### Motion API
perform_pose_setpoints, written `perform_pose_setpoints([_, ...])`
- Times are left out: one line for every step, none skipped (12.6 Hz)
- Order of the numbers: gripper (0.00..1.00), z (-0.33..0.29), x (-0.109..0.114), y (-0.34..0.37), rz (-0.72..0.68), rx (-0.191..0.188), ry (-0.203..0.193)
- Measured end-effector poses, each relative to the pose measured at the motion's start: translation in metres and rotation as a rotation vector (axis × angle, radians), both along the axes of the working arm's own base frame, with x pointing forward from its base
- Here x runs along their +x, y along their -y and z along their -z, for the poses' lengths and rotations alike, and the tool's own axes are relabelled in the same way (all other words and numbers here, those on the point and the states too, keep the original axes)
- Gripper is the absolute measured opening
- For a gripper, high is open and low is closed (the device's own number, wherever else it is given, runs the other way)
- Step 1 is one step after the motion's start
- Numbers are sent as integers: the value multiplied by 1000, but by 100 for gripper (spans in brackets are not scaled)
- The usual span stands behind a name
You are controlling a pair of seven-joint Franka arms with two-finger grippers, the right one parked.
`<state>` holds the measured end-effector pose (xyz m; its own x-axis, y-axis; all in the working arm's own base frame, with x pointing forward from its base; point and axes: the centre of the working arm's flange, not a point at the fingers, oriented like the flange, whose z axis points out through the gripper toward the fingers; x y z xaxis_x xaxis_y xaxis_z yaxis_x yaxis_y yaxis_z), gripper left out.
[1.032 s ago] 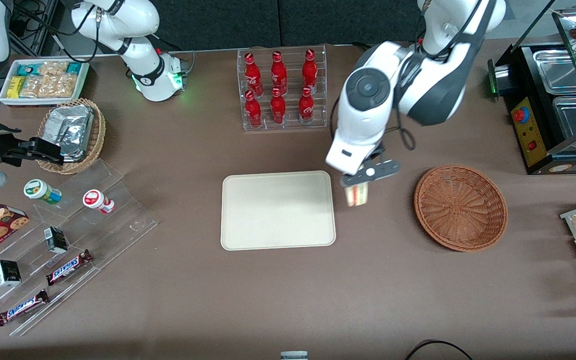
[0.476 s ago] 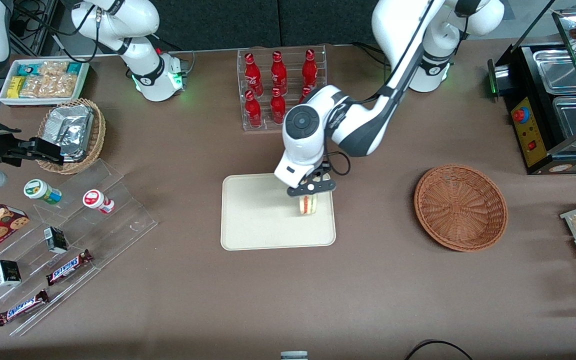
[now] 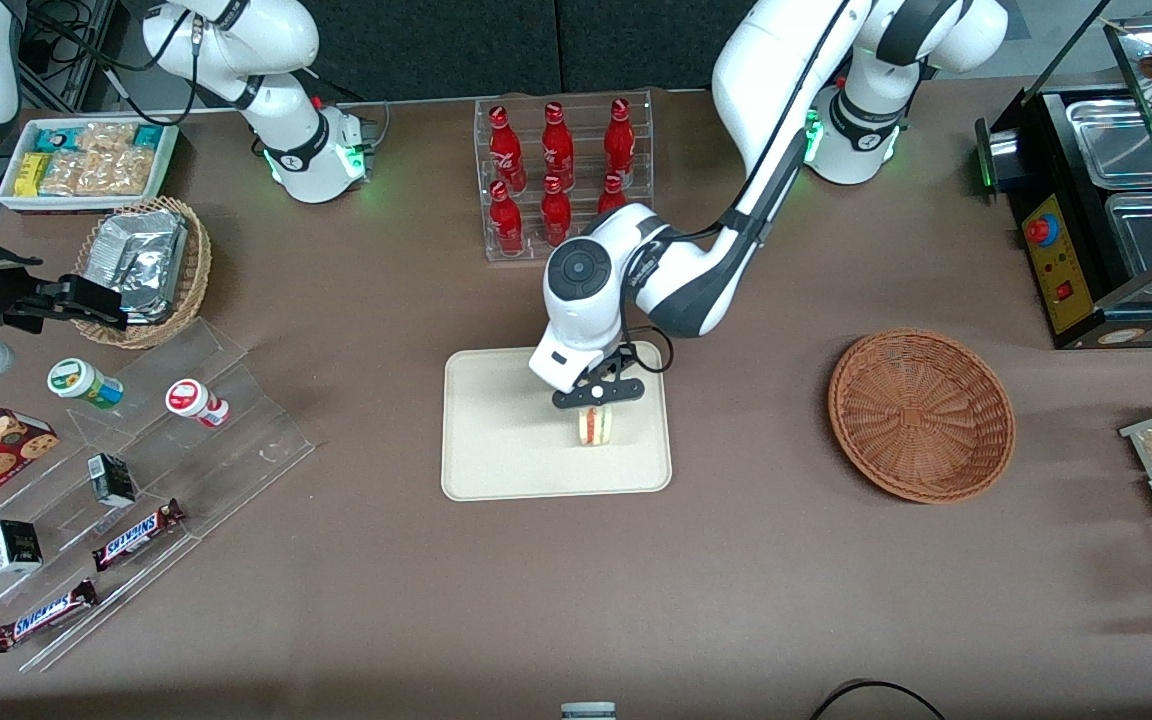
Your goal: Place sandwich from basket to tray
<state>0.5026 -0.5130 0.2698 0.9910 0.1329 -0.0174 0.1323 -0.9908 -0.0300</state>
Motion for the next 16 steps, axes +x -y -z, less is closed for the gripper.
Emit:
perform_pose_setpoints([15,4,0,3,2,2,1])
perform_pose_setpoints([15,9,0,4,3,9,1])
perform_pose_setpoints([15,15,0,4,0,20,2])
perform_pose_setpoints([15,21,0,4,-1,32,5])
perform_pose_setpoints([15,27,1,3,-6,38,10])
perform_pose_setpoints([15,32,1,4,-12,38,14])
perform_pose_setpoints([15,36,1,5,-16,35,18])
perform_pose_setpoints([15,38,1,6,-15,33,21])
perform_pose_setpoints([15,37,0,8,-16,30,24])
perform_pose_setpoints([15,35,0,10,-16,27,27])
perform_pose_setpoints([15,34,0,11,-15,26,29])
perform_pose_setpoints([22,34,-1,12,-14,26,30])
perform_pose_setpoints([32,34,-1,12,-11,28,32])
perform_pose_setpoints([43,34,0,11,-8,31,36])
perform_pose_setpoints([54,32,1,12,-5,33,42])
perform_pose_setpoints([65,27,4,12,-7,28,51])
